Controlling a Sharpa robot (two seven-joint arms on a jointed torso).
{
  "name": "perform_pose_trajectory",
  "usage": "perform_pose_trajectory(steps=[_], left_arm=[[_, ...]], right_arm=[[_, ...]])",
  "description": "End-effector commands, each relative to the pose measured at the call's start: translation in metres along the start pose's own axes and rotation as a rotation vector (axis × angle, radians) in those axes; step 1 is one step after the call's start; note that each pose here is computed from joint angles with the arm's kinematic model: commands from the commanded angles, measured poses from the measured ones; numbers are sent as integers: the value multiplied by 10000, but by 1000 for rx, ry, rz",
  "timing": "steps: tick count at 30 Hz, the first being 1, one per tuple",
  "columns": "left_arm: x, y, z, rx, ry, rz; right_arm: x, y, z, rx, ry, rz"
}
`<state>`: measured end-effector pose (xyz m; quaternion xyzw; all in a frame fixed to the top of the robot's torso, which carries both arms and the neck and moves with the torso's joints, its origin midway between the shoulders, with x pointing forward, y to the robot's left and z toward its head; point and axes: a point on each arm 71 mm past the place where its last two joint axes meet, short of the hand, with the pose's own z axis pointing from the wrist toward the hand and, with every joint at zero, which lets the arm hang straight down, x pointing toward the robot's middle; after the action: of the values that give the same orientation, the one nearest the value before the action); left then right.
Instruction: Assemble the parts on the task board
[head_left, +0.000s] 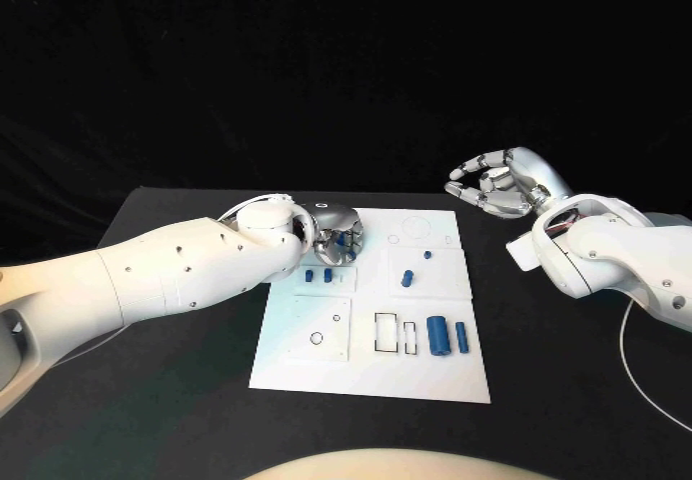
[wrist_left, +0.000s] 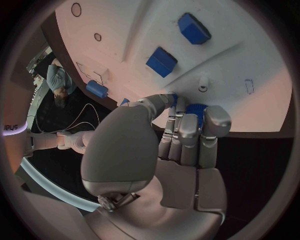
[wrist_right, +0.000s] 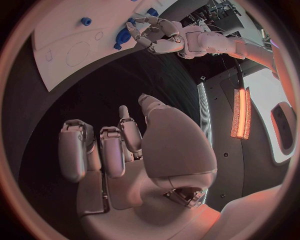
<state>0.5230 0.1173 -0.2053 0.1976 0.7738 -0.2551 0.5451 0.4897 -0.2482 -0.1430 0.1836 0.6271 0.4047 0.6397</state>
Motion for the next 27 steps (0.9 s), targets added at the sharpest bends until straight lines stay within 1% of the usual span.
perform_pose_trajectory(steps=[1,4,8,16,17,18,21,27], left_arm=[[7,-8,-29,16,-31,-34],[-16,-1,-64,21,-50,-50],[-56,27,-133,23,-80,-74],[-172,81,-286,22,-128,-128],[-180,89,-305,21,-130,-133],[-190,107,-338,17,-131,-142],[-192,162,-401,4,-121,-158],[-178,270,-483,-24,-101,-171]], right_arm=[[11,8,-2,-8,12,-1],[9,6,-2,-8,11,-1],[3,1,-3,-8,9,-2],[-8,-8,-7,-5,7,-3],[-10,-8,-8,-5,6,-3],[-12,-10,-9,-5,6,-4],[-19,-15,-13,-3,5,-4],[-28,-22,-18,-2,3,-5]])
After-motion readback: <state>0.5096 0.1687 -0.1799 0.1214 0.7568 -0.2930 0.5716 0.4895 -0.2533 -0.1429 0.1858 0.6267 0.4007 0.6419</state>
